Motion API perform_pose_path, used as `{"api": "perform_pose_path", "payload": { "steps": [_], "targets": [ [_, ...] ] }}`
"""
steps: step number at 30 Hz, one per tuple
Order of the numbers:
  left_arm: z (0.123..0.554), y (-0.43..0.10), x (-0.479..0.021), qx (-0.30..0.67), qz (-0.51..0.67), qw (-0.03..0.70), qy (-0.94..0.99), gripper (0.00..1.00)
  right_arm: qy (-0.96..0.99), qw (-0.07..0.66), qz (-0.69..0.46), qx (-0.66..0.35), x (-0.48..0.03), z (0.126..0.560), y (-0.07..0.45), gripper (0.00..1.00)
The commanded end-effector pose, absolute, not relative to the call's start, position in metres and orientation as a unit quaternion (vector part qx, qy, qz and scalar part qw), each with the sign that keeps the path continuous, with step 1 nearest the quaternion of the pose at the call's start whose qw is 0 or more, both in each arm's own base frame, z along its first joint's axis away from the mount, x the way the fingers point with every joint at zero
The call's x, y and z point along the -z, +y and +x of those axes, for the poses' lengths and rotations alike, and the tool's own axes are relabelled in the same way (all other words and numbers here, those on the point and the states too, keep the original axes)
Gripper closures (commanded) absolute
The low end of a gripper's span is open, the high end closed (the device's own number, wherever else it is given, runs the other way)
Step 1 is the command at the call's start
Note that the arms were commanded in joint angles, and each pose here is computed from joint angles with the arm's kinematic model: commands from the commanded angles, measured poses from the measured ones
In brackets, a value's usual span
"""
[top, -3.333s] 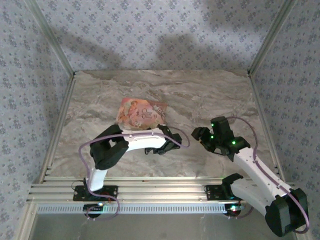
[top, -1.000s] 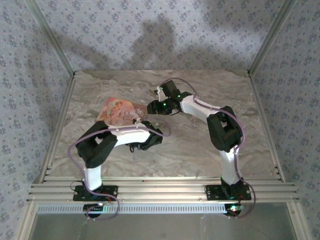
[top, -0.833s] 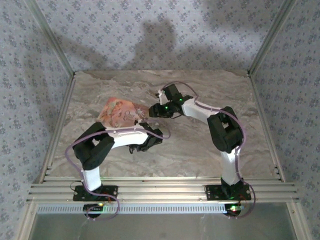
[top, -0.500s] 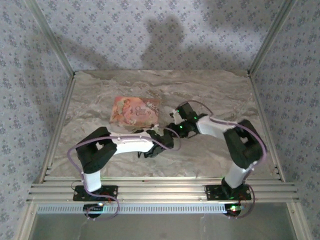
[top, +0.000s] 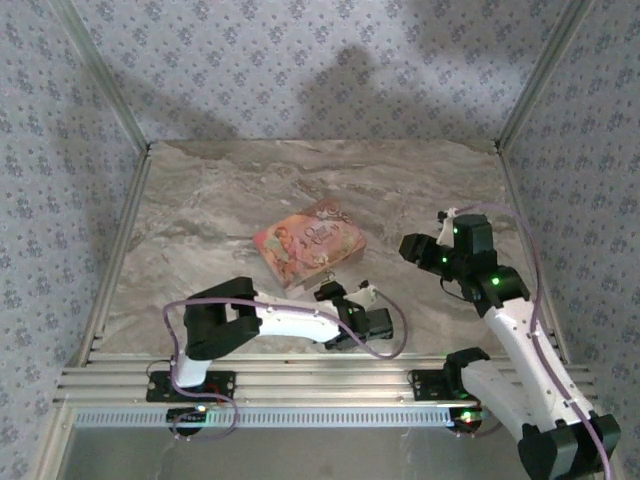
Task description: Unlock the padlock with the key
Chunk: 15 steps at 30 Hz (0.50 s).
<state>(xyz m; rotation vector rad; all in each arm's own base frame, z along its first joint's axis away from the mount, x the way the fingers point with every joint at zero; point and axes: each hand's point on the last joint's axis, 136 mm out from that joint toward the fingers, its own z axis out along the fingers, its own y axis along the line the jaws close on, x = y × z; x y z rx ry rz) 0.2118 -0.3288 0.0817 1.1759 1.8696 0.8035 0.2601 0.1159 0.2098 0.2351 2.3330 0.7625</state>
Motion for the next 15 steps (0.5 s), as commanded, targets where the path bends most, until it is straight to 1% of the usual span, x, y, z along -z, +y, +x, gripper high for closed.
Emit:
{"api": "perform_pose_path", "payload": {
  "steps": [1,3,6,8,12,15],
  "targets": [
    [0.206,-0.294,-0.087,-0.337,0.445,0.347,0.753,1.0,0.911,0.283,0.101,-0.282,-0.192,0.26,0.121,0.52],
    [0.205,-0.286,-0.092,-0.346,0.437,0.34,0.757,1.0,0.907,0.281,0.096,-0.297,-0.186,0.267,0.131,0.52],
    [0.207,-0.278,-0.099,-0.358,0.419,0.348,0.758,1.0,0.908,0.253,0.1,-0.319,-0.17,0.269,0.148,0.52],
    [0.208,-0.273,-0.097,-0.35,0.409,0.347,0.768,1.0,0.912,0.237,0.094,-0.322,-0.162,0.267,0.158,0.51],
    [0.207,-0.255,-0.092,-0.302,0.394,0.335,0.801,1.0,0.922,0.219,0.078,-0.311,-0.151,0.262,0.172,0.5],
    [0.205,-0.234,-0.089,-0.255,0.372,0.303,0.839,1.0,0.924,0.211,0.074,-0.31,-0.147,0.262,0.179,0.5]
  ]
}}
